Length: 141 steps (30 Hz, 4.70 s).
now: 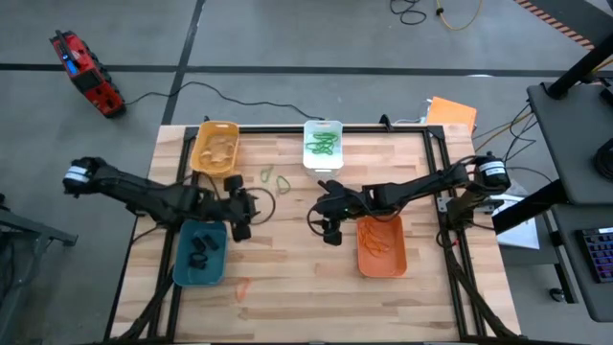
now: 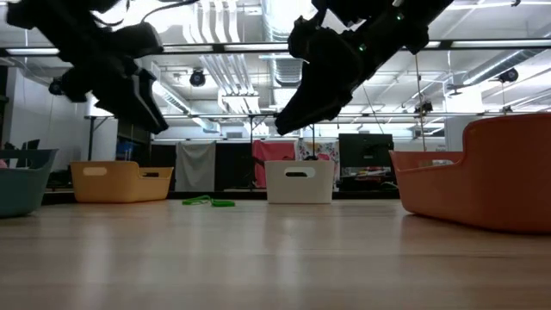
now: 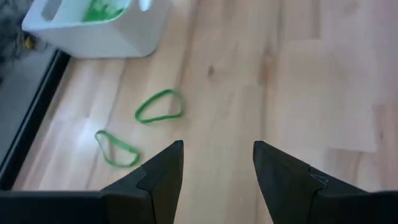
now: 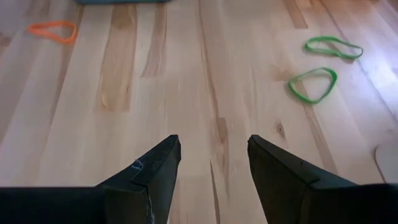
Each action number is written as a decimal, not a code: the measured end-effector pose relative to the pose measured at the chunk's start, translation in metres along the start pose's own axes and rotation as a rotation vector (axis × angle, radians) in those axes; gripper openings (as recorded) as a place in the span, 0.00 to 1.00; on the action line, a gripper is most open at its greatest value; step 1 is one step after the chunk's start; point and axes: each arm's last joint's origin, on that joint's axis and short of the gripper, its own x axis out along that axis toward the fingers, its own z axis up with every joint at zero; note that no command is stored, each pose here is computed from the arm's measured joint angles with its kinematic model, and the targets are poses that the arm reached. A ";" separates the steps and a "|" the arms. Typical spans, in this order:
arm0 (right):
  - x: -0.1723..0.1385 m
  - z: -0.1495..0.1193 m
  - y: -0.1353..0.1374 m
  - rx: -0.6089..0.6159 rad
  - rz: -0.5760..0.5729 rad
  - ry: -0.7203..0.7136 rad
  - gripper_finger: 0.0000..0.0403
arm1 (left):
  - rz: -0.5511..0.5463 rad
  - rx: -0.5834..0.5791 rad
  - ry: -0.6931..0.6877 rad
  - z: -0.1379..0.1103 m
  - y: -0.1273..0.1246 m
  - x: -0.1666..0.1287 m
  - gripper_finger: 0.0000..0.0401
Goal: Sort rubber bands into baskets
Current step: Put the green rubber band into the white bin
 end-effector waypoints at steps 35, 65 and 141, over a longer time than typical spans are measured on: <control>-0.072 -0.042 -0.007 0.001 0.069 -0.295 0.45 | -0.039 0.117 0.296 -0.011 0.086 0.119 0.44; -0.070 -0.042 -0.007 0.016 0.075 -0.305 0.45 | -0.151 0.145 0.417 -0.021 0.114 0.130 0.37; -0.041 -0.035 -0.002 -0.010 0.082 -0.332 0.45 | -0.153 0.078 0.159 -0.011 0.032 0.141 0.32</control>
